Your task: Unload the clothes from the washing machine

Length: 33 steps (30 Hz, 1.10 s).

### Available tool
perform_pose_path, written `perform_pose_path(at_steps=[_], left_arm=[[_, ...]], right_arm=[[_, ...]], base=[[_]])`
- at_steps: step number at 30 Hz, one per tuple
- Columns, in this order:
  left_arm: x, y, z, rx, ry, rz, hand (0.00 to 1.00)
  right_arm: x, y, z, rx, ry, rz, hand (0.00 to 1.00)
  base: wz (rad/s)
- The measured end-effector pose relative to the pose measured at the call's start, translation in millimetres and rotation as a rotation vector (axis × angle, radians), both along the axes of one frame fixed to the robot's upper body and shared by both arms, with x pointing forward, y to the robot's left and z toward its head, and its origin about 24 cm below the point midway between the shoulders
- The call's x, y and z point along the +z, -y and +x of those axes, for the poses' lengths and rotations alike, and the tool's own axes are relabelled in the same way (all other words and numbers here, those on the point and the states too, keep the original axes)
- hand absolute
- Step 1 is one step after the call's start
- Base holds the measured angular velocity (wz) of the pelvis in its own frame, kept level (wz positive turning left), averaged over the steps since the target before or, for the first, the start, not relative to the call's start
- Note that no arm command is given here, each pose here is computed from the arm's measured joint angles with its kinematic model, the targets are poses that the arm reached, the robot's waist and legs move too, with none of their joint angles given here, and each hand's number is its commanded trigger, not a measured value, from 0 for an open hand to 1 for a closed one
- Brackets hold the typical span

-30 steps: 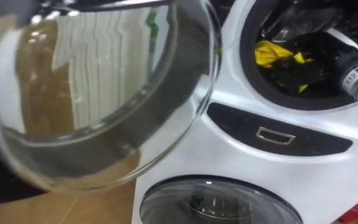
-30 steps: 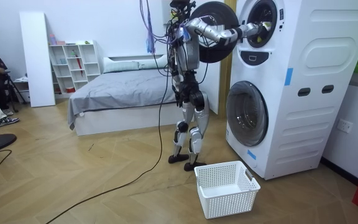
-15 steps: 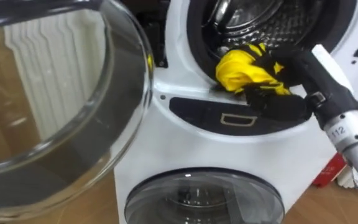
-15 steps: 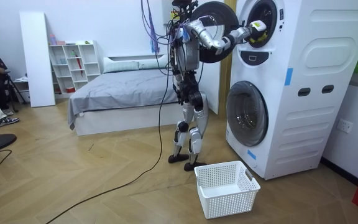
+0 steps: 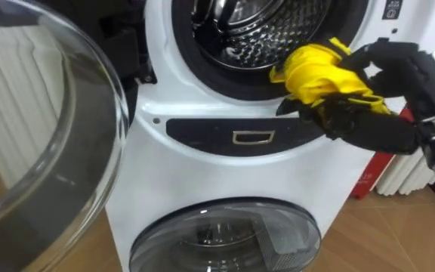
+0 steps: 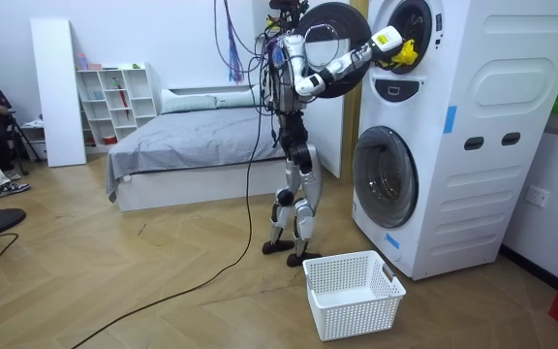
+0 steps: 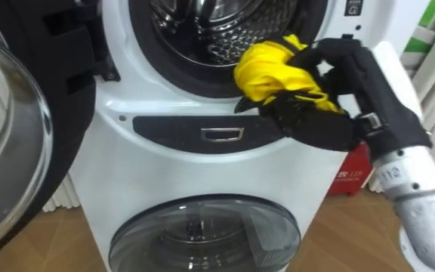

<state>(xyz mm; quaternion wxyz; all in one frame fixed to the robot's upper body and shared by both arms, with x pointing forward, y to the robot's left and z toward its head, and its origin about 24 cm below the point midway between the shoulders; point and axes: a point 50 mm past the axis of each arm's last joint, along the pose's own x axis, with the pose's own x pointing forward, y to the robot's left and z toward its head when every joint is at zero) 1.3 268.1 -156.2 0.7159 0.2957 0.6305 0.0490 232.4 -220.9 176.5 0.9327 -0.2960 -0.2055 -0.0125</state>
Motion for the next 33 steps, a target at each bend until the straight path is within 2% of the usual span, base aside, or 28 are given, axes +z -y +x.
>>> perform_pose_path(at_steps=[4, 12, 17, 24, 33], left_arm=[[0, 0.5, 3, -0.01, 0.028, 0.0, 0.0], [0, -0.3, -4, 0.002, 0.007, 0.009, 0.0], [2, -7.8, -2, 0.04, 0.028, 0.03, 0.0], [6, -16.2, 5, 0.028, 0.026, 0.058, 0.0], [8, -15.2, 35, 0.034, 0.084, 0.086, 0.0]], right_arm=[[-5, 10, -8, -0.025, -0.003, 0.037, 1.0], [-13, 33, -22, -0.165, -0.018, 0.036, 1.0], [-22, 46, -21, -0.243, -0.047, 0.04, 1.0], [-51, 63, -26, -0.33, -0.182, 0.083, 1.0], [-93, 84, -28, -0.462, -0.355, 0.176, 1.0]], base=[[-0.07], [-0.23], [-0.33], [-0.28], [-0.14]])
